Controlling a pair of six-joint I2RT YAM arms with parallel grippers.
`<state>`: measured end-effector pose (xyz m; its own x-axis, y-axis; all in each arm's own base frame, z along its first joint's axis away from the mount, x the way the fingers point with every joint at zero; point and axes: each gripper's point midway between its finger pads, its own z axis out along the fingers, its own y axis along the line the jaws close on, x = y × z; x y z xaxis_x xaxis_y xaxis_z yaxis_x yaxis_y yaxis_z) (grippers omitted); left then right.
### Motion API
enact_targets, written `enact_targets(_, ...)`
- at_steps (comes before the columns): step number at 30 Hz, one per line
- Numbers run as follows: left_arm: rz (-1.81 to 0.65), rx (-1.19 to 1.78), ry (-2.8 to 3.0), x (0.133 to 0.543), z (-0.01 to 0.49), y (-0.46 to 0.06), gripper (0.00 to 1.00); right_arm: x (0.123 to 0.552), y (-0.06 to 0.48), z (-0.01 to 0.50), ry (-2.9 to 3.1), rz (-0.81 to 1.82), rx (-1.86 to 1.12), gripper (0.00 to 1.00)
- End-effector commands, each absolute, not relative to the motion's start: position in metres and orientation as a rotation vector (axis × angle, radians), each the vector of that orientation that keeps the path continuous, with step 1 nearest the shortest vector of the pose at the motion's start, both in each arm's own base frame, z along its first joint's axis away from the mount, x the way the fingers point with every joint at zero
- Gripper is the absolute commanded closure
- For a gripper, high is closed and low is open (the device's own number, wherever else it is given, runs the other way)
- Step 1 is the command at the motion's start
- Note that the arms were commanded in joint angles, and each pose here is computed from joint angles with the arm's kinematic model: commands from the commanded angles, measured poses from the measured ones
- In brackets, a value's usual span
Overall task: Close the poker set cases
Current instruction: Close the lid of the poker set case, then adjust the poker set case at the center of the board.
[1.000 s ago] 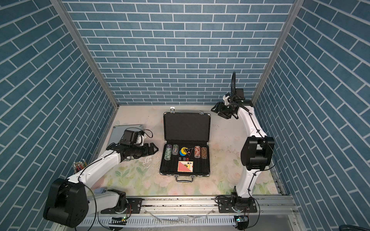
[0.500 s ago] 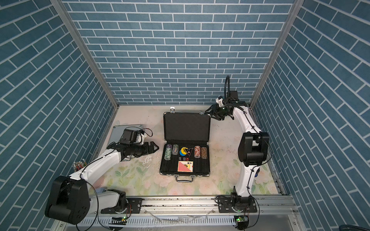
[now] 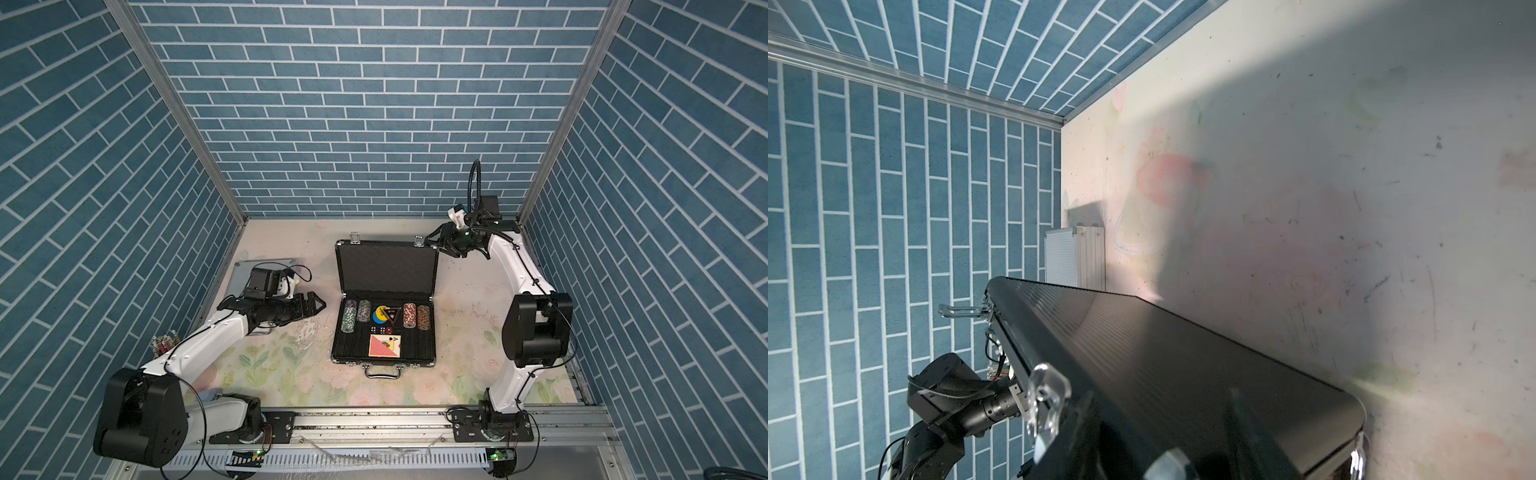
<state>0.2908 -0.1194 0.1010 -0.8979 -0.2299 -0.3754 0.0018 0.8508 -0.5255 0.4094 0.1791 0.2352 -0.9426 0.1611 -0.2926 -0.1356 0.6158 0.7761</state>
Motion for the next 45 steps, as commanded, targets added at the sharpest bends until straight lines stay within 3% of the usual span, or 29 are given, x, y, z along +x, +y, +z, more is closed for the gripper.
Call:
enact_targets(1,-0.725,-0.169,2.597,0.286,0.099,-0.114,0.05,0.373,0.189,0.224,2.599,1.293,0.017,0.51)
enact_targets(10,-0.716,-0.163,2.598,0.286,0.103,-0.112,0.05,0.32,0.18,0.217,2.648,1.274,0.043,0.51)
enact_targets(18,-0.725,-0.132,2.633,0.278,0.101,-0.115,0.05,0.299,0.175,0.201,2.67,1.267,0.094,0.5)
enact_targets(29,-0.768,-0.019,2.703,0.239,0.089,-0.145,0.04,0.264,0.16,0.12,2.85,1.084,0.153,0.46)
enact_targets(45,-0.915,0.148,2.828,0.188,0.058,-0.207,0.04,0.278,0.194,0.068,2.802,1.186,0.118,0.4)
